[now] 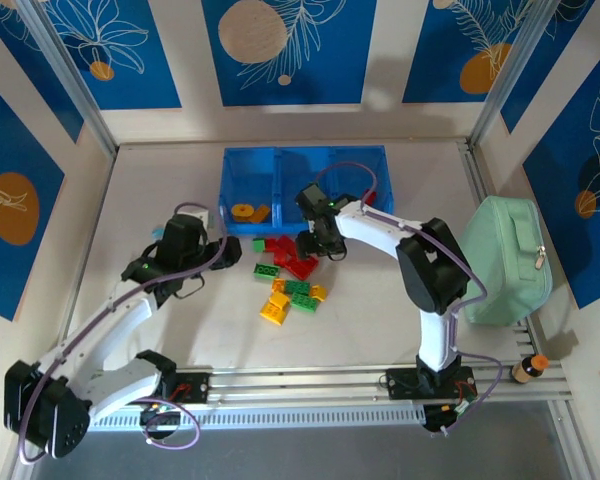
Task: Sort the legos into containers by color
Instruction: Move the lego to the center of the table, then pick up the lego from the center of the table.
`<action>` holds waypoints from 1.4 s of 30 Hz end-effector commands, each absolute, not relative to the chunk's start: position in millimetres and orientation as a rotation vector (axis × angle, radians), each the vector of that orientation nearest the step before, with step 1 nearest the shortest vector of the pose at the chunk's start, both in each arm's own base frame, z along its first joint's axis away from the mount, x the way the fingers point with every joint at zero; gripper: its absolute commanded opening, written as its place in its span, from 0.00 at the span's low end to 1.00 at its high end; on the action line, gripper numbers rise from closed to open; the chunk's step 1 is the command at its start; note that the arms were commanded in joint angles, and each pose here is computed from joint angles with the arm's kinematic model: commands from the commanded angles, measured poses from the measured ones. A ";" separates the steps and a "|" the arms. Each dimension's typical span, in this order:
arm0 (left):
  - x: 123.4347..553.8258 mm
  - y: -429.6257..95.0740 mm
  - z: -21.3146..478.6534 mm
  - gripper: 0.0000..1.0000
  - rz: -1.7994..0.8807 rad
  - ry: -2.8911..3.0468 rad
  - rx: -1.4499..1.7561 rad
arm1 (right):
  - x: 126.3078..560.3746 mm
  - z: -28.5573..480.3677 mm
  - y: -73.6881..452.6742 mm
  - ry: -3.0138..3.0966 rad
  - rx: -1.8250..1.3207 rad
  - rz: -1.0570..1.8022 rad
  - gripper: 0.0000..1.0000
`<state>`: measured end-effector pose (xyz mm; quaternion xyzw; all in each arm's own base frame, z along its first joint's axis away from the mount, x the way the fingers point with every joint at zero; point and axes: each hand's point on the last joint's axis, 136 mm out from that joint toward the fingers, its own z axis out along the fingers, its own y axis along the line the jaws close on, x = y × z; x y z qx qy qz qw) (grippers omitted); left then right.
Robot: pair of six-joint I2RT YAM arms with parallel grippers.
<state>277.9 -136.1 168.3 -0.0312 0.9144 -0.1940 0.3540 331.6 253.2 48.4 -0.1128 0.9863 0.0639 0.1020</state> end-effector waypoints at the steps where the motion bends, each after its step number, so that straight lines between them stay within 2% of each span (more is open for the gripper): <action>1: 262.7 -126.4 156.2 0.72 -0.465 2.402 -0.110 | 334.4 43.0 251.4 2.938 -0.305 0.130 0.64; 9: 258.9 -122.8 153.8 0.72 -0.448 2.407 -0.106 | 329.2 23.9 242.7 2.983 -0.299 0.064 0.58; 14: 259.6 -122.7 152.1 0.72 -0.446 2.406 -0.108 | 308.3 15.7 214.4 3.011 -0.240 -0.014 0.56; 21: 261.6 -125.8 149.9 0.72 -0.458 2.405 -0.099 | 284.3 29.8 163.5 2.990 -0.108 -0.101 0.56; 23: 263.3 -127.4 151.4 0.72 -0.466 2.399 -0.097 | 283.3 39.7 164.2 2.956 -0.114 -0.058 0.56; 28: 266.1 -130.8 156.3 0.72 -0.486 2.388 -0.098 | 282.2 58.5 193.9 2.870 -0.239 0.149 0.66; 42: 258.6 -125.4 149.8 0.72 -0.469 2.395 -0.109 | 275.7 17.6 185.5 2.973 -0.309 0.054 0.64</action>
